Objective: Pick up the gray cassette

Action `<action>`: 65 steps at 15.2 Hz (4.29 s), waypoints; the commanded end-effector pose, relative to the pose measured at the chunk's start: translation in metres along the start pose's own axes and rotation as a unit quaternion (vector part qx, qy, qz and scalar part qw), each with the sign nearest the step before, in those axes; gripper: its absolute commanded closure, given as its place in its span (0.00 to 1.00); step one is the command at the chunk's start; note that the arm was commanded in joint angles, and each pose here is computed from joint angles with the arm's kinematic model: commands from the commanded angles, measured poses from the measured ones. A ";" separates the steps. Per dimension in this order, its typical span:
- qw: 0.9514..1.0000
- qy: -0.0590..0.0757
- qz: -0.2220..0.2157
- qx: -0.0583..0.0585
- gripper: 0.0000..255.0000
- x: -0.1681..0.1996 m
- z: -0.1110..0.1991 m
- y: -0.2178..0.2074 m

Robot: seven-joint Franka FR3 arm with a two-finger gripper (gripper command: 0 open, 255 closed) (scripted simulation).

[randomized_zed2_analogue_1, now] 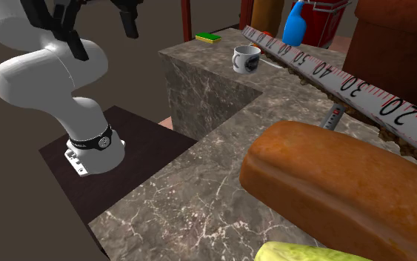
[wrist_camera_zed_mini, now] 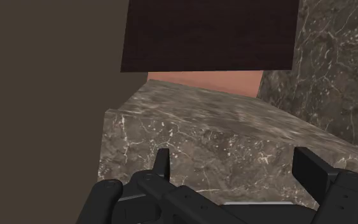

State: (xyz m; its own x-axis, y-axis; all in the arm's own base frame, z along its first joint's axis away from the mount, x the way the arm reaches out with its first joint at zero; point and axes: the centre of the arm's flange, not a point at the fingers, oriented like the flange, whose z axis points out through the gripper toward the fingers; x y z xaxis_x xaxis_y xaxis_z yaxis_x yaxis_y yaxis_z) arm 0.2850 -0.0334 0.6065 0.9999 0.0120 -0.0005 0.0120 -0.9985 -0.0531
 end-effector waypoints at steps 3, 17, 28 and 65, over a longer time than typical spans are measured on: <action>0.999 -0.006 -0.039 -0.004 0.00 0.028 0.005 0.001; 0.949 -0.050 -0.308 -0.029 0.00 0.210 0.054 -0.050; 0.858 -0.082 -0.504 -0.047 0.00 0.315 0.105 -0.151; 0.763 -0.104 -0.635 -0.059 1.00 0.358 0.143 -0.248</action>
State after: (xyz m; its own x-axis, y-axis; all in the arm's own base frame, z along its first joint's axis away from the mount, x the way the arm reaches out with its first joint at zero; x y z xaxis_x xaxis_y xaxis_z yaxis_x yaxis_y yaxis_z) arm 0.6402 0.2260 0.4706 0.1599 0.9696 -0.1850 0.9835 -0.1726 -0.0547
